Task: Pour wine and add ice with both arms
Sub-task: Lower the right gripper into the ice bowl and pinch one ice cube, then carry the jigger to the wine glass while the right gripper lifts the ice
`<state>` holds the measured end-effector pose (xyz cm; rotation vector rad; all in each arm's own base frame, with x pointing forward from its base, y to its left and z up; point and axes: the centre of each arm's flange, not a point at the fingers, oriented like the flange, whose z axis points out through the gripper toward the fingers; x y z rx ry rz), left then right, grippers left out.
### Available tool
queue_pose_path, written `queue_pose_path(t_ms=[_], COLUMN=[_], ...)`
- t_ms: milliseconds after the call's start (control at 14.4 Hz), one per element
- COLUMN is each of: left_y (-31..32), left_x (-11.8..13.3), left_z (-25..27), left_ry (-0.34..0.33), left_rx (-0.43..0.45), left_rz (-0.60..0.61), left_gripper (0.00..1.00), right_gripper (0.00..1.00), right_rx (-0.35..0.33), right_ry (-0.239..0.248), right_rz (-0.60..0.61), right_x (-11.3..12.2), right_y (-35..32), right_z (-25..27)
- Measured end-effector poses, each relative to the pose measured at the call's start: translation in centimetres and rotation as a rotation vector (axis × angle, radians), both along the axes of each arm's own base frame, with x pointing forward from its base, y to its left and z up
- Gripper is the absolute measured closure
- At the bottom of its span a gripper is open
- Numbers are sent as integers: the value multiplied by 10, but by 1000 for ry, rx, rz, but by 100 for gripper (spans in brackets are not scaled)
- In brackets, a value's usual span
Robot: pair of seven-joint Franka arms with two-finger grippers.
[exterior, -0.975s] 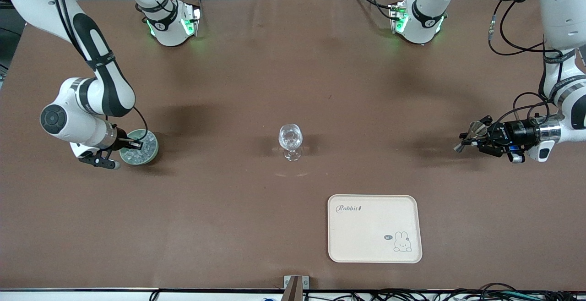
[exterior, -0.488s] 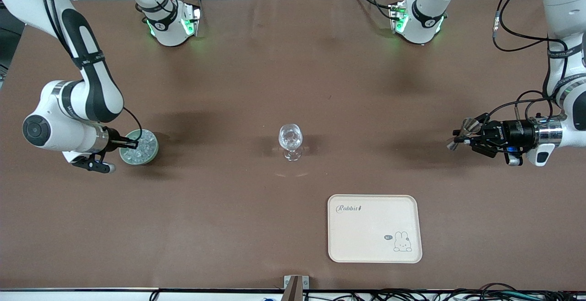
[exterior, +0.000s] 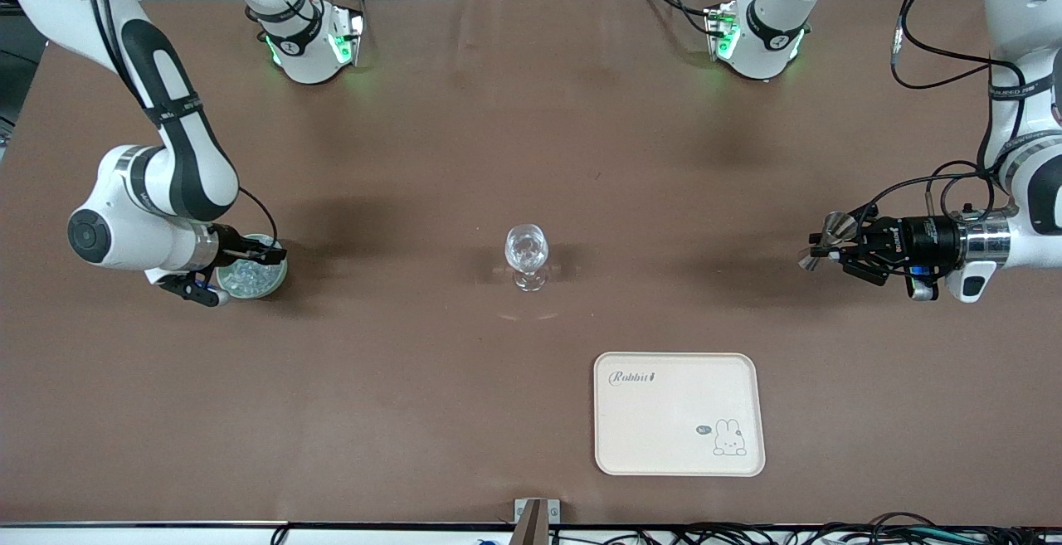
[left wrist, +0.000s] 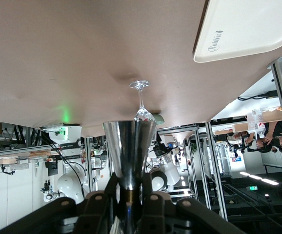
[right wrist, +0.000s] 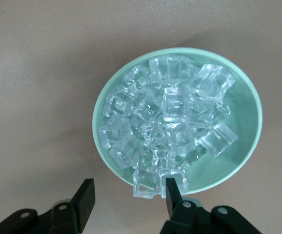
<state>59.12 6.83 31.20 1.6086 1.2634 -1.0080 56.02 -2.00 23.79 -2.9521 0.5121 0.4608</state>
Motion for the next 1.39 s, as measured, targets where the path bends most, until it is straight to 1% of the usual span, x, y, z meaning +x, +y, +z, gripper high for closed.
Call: queue_pose_path(t_ms=[279, 418, 697, 836, 1045, 1114, 1184, 1254, 1323, 1393], left_y=[-4, -10, -37, -54, -78, -85, -93, -103, -115, -129], left_x=[0, 2, 4, 3, 5, 5, 7, 9, 11, 13], left_z=[0, 0, 0, 0, 0, 1, 2, 4, 6, 8], left_ry=[-1, -7, -22, -22, -5, 1, 8, 15, 19, 16], left_rx=[-2, 0, 1, -9, -16, -15, -9, 2, 15, 26], left_rz=[-4, -9, -24, -45, -67, -71, -69, -63, -58, -56], left_gripper=[78, 78, 78, 78, 78, 78, 78, 78, 78, 78], right_gripper=[40, 41, 41, 41, 44, 49, 58, 58, 67, 78], right_rx=[-1, -2, -2, 0, -2, -2, -2, -2, -1, -1], right_ry=[3, -3, -29, -30, -32, -29, -29, -29, -29, -28], right_rz=[-2, -3, 11, 17, 18, 19, 19, 20, 21, 22], right_x=[-1, -1, 1, 0, -6, -8, -8, -8, -8, -8], right_y=[-2, -2, -7, -10, -10, -10, -10, -10, -10, -10], right_z=[-1, -1, -1, -3, -13, -14, -14, -14, -14, -14])
